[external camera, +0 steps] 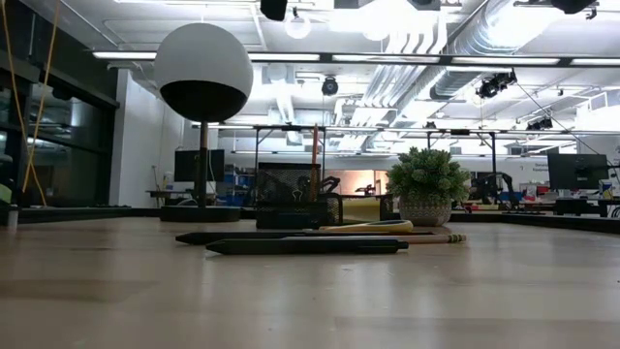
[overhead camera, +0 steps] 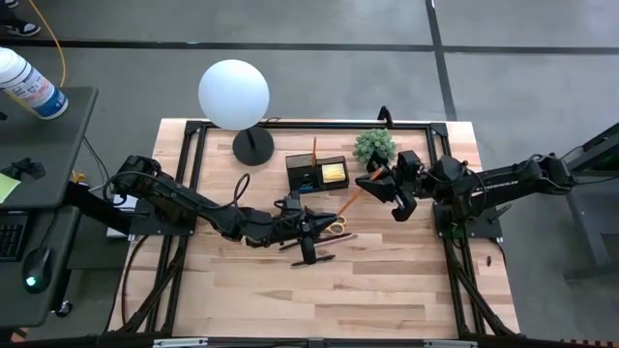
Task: Pick and place office supplies into organizer
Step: Put the orange pencil into the desk organizer
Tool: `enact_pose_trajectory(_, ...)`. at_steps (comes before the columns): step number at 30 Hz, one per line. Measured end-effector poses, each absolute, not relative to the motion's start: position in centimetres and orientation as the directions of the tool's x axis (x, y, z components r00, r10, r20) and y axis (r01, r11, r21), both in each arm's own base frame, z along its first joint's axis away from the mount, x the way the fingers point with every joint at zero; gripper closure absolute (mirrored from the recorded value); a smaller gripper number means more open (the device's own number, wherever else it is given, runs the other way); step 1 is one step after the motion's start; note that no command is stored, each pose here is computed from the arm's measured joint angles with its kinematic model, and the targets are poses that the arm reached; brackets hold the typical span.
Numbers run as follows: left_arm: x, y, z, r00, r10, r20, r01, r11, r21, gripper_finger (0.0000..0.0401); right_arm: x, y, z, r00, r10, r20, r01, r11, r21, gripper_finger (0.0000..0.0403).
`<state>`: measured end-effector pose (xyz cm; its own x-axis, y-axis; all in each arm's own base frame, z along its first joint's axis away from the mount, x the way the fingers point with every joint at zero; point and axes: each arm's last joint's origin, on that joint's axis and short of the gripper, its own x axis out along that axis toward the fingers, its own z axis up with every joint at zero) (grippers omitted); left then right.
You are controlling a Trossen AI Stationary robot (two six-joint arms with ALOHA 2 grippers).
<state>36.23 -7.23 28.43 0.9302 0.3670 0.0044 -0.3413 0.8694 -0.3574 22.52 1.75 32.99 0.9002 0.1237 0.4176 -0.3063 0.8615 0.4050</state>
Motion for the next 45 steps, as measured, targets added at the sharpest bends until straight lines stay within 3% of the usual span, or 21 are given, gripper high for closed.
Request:
enact_pose_trajectory(5,36.2,-7.3,28.4,0.931,0.364,0.001,-0.34,0.871,-0.355,0.0363,22.5,1.7,32.9,0.902,0.121,0.413,-0.301,0.864,0.403,0.0389)
enact_pose_trajectory(35,36.2,-7.2,27.5,0.922,0.379,-0.078,-0.385,0.883,-0.268,0.0222,22.4,1.9,33.1,0.893,0.157,0.423,-0.332,0.863,0.38,0.0388)
enact_pose_trajectory(41,35.6,-7.1,26.9,0.908,0.378,-0.182,-0.416,0.864,-0.283,0.0204,22.5,1.7,33.0,0.895,0.151,0.419,-0.324,0.867,0.378,0.0389)
enact_pose_trajectory(45,34.5,-7.2,25.9,0.871,0.356,-0.338,-0.463,0.826,-0.323,0.0207,22.5,1.1,33.0,0.898,0.143,0.416,-0.312,0.874,0.373,0.0389)
